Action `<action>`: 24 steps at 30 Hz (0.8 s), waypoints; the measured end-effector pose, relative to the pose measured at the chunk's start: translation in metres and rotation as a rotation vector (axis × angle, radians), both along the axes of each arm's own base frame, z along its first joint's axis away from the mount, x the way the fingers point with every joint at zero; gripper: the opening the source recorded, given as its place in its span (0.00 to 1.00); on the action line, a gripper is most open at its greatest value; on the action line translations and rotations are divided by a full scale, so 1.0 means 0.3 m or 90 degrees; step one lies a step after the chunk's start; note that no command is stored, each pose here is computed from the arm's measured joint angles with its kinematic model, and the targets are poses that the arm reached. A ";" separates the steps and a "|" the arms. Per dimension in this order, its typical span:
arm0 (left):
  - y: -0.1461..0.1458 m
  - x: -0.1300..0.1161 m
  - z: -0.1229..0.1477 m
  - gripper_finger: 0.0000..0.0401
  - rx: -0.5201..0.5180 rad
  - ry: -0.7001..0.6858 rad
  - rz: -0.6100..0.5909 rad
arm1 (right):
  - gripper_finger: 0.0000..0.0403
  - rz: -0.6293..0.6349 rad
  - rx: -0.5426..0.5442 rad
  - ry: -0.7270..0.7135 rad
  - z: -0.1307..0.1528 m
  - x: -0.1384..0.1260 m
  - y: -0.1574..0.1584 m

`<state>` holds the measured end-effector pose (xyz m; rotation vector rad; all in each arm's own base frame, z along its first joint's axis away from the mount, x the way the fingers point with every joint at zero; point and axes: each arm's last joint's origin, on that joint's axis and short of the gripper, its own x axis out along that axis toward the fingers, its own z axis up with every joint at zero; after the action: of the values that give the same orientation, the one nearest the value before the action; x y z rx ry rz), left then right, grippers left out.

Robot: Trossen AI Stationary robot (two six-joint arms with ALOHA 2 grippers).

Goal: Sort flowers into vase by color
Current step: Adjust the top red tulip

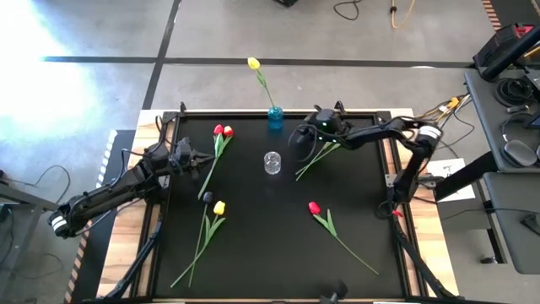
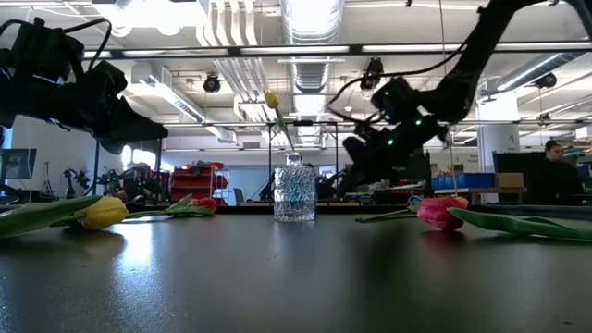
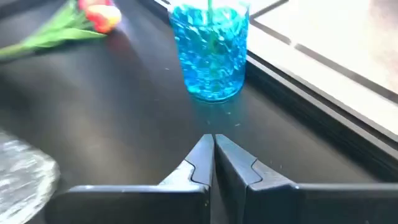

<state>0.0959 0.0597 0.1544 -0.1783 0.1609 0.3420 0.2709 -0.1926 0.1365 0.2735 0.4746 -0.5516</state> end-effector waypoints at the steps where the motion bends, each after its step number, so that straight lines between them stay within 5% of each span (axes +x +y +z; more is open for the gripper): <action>1: 0.000 0.000 0.000 0.00 0.000 0.000 0.000 | 0.02 0.004 -0.005 -0.006 0.014 -0.011 0.014; 13: 0.000 0.000 0.000 0.00 0.000 0.000 0.000 | 0.02 0.062 -0.091 -0.072 0.128 -0.154 0.159; 18: 0.002 0.002 0.014 0.00 0.117 0.011 -0.018 | 0.02 0.075 -0.084 -0.070 0.095 -0.205 0.215; 24: 0.002 0.003 0.018 0.00 0.126 0.007 -0.018 | 0.02 0.074 -0.112 -0.105 0.099 -0.223 0.233</action>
<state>0.0967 0.0604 0.1598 0.0206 0.1391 0.3294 0.2039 -0.1226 0.1663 0.1211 0.2788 -0.4492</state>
